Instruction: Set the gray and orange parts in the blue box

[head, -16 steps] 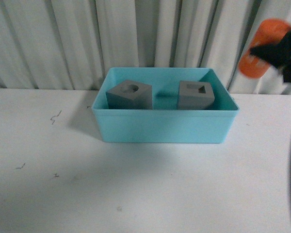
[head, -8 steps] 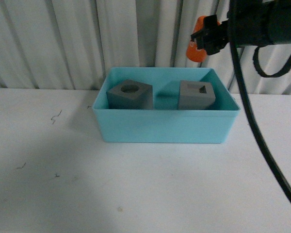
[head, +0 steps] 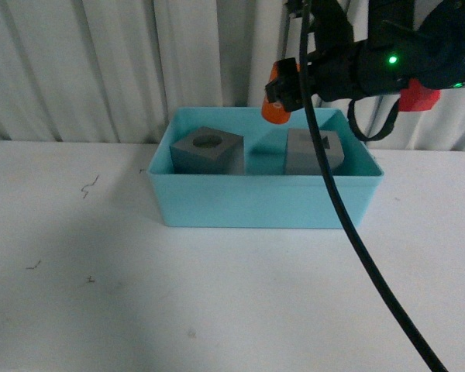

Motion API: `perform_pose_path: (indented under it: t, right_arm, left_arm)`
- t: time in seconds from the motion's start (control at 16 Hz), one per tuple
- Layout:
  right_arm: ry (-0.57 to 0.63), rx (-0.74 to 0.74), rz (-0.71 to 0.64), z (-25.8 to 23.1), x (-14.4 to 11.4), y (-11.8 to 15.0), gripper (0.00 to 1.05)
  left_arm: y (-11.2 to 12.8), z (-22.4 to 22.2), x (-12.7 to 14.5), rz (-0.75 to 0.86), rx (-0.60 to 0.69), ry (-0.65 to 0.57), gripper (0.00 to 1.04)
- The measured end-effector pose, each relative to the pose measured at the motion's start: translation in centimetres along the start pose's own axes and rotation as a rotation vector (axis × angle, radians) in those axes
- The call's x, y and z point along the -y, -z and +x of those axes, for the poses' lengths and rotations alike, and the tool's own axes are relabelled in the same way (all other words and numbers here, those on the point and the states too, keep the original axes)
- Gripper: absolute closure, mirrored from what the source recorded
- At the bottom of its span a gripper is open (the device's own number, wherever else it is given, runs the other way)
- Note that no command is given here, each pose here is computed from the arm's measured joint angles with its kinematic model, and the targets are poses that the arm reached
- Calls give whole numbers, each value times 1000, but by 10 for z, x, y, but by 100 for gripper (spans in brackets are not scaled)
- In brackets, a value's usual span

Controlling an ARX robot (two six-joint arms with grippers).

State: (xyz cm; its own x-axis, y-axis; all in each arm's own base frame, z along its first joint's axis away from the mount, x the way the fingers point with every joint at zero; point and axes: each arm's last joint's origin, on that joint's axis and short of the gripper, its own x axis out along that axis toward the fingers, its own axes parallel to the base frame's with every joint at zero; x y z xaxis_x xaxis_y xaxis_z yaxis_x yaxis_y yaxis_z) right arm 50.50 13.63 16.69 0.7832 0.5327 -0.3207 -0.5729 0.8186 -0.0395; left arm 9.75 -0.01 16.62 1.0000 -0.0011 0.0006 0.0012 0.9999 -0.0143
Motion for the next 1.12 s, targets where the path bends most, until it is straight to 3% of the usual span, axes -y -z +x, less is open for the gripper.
perform_pose_path:
  t: [0.31,1.0,1.12]
  right_arm:
    - [-49,-62,11,29,-24,16,58]
    - [-26,-138,12,32,-18,45,58]
    - [-21,-175,16,47,-13,62,58]
  left_arm:
    - [0,0,0,0,0,-1,7]
    - [0,0,0,0,0,0,7]
    - [0,0,0,0,0,0,7]
